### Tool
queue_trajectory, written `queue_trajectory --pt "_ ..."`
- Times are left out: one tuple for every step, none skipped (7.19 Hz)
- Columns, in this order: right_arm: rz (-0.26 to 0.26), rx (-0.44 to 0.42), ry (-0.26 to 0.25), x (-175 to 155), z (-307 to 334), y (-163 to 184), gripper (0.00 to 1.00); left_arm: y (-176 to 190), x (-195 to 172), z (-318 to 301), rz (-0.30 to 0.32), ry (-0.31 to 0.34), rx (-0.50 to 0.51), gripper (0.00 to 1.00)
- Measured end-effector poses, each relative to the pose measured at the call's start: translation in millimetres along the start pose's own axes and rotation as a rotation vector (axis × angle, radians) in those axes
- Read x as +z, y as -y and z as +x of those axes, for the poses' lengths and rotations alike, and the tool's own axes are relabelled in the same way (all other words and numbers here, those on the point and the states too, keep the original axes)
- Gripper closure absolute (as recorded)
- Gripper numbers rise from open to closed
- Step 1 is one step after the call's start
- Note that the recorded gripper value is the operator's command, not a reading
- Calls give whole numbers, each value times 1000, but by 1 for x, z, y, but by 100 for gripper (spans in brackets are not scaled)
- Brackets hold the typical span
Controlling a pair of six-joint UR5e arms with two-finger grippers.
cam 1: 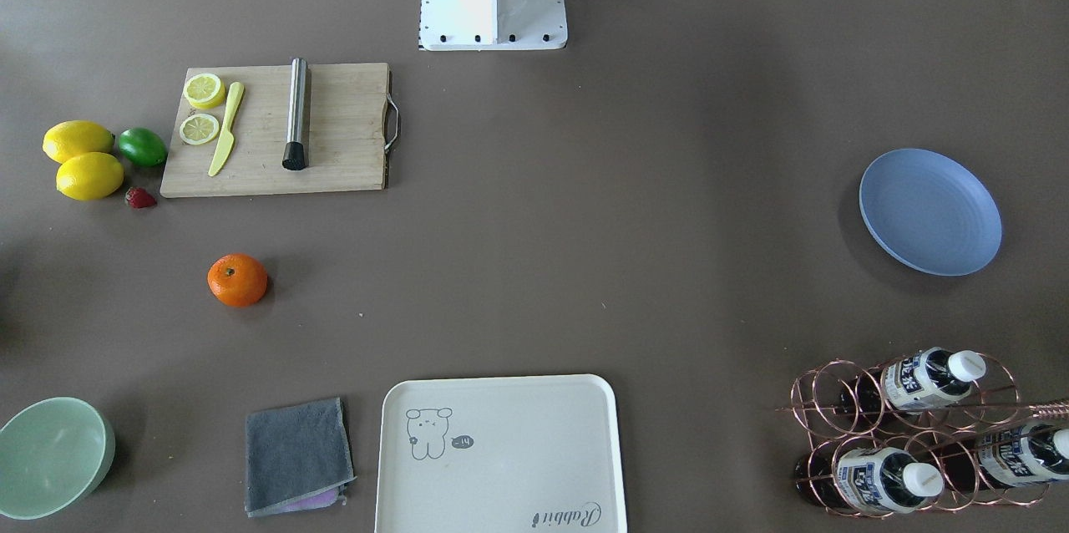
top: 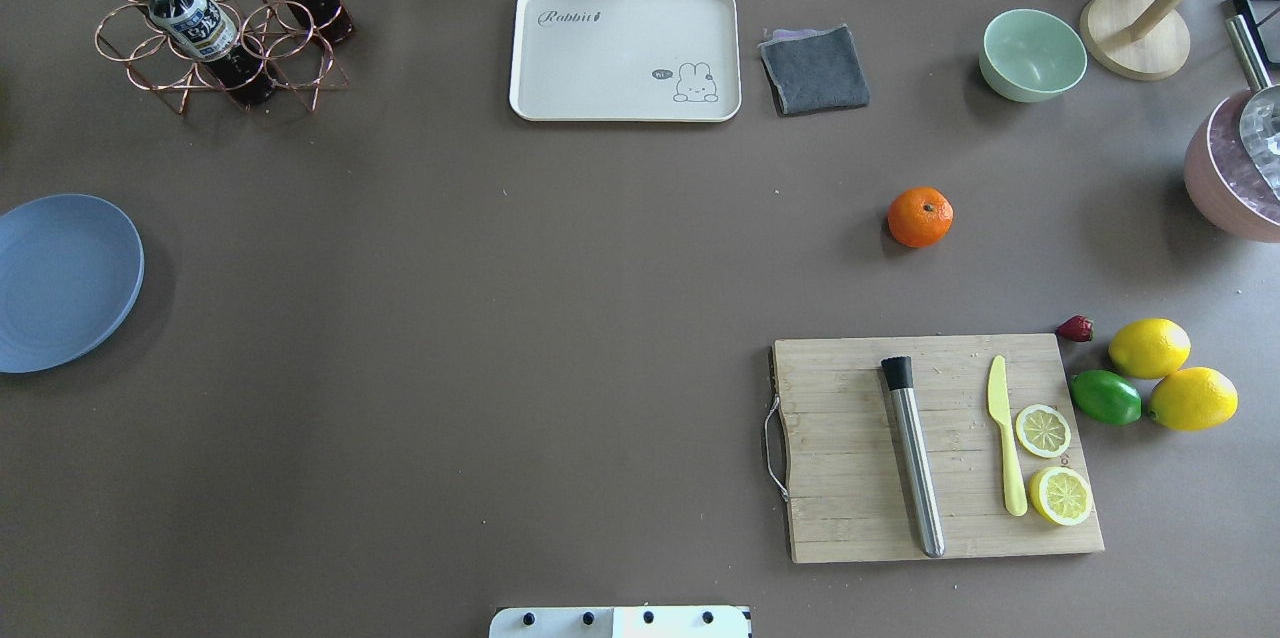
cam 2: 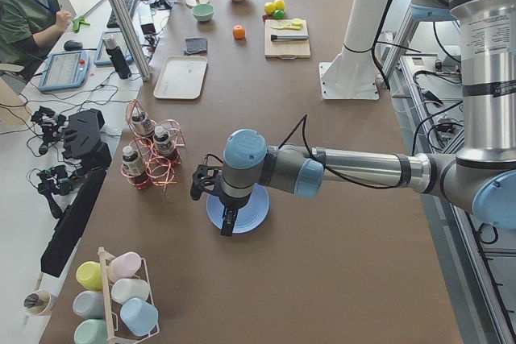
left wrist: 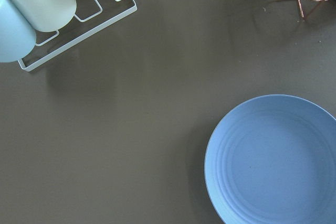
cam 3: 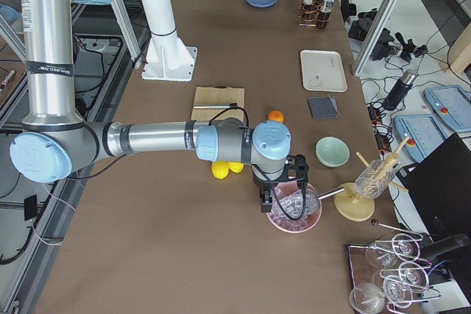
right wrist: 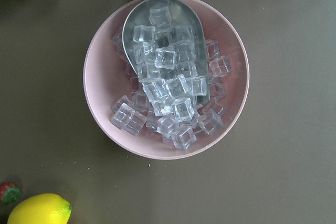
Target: Pick orange to plate
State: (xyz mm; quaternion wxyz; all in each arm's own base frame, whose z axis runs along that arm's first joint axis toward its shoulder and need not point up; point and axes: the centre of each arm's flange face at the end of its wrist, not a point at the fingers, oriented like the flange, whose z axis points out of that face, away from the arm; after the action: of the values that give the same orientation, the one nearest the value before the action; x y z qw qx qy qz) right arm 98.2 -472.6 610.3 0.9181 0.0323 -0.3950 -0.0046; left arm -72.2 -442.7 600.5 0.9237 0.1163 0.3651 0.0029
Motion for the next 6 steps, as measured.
queue_trajectory --pt "8 5 1 -4 1 0 0 -2 1 -1 2 0 4 2" --pt "11 15 5 -5 0 2 0 -5 3 -3 1 0 5 2" --pt "9 32 15 -5 1 1 0 -5 5 -4 0 0 4 2" --pt "7 44 32 -4 1 -3 0 -3 7 -5 -2 0 4 2" --pt "6 53 41 -3 1 -8 0 -1 9 -6 -3 0 4 2" --pt "6 62 41 -3 1 -10 0 1 9 -5 0 1 7 2"
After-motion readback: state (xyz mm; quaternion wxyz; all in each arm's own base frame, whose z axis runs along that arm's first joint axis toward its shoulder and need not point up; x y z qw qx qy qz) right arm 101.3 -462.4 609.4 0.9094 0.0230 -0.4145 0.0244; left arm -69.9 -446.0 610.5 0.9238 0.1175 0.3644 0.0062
